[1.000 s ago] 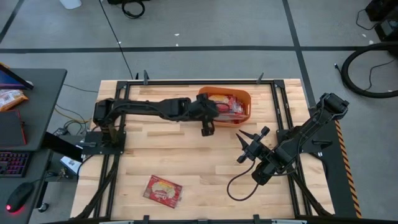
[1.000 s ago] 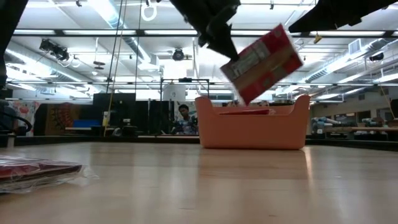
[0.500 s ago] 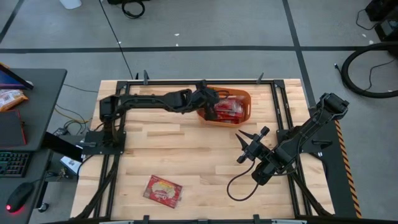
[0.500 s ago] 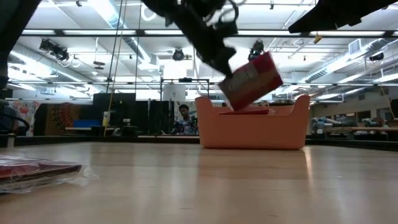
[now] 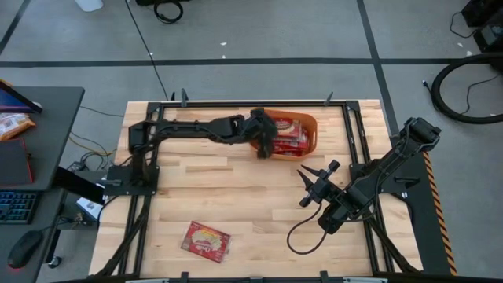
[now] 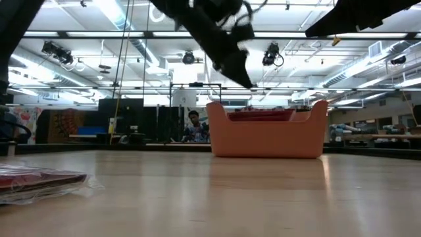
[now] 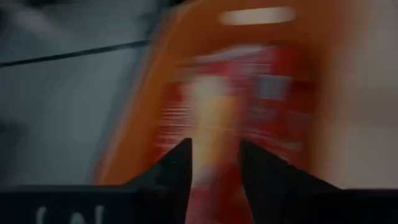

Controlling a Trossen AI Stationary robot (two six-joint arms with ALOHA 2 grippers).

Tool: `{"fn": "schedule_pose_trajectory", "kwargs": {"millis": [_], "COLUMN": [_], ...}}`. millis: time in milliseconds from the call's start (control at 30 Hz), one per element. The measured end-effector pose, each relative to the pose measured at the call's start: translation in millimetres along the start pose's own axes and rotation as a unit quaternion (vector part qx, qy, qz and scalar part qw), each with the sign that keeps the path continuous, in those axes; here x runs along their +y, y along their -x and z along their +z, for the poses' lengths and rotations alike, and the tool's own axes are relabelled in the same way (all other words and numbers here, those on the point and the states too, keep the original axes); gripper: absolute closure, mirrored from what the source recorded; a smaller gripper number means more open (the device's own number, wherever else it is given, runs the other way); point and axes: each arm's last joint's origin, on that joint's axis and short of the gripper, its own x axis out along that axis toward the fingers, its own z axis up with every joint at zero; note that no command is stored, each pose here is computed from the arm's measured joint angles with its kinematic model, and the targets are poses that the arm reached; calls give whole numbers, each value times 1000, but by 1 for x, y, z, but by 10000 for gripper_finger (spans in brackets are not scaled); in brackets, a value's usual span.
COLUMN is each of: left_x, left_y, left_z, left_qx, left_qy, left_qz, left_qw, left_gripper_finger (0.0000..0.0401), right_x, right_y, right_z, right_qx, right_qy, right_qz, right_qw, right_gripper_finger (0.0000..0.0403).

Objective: Sort popcorn bags into baskets
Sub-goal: Put the red popcorn bag into the orange bin

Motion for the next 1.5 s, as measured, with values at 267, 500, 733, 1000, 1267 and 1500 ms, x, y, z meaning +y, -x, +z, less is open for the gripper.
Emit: {"fn": "schedule_pose_trajectory", "kwargs": {"millis": [267, 500, 733, 1000, 1267, 1500], "left_x": [-72, -147, -220, -276, -303, -326], "left_y": [59, 110, 159, 211, 251, 258], "left_z": [-6, -27, -55, -113, -134, -148], "left_qx": [78, 233, 277, 329, 263, 213], "left_qy": [-37, -39, -58, -50, -25, -69], "left_qz": [-341, -413, -400, -312, -247, -252], "left_qw": [936, 880, 871, 890, 932, 941], "left_gripper_finger": [251, 251, 251, 250, 194, 149], "right_x": [0, 0, 0, 1, 0, 0], "right_y": [0, 0, 0, 0, -2, -6], "right_z": [0, 0, 0, 0, 1, 1], "right_qx": [0, 0, 0, 0, 1, 7], "right_qy": [2, -2, -3, -3, -7, -12], "right_qz": [1, 1, 1, 1, -3, -5], "right_qw": [1000, 1000, 1000, 1000, 1000, 1000], "right_gripper_finger": [308, 308, 308, 308, 308, 308]}}
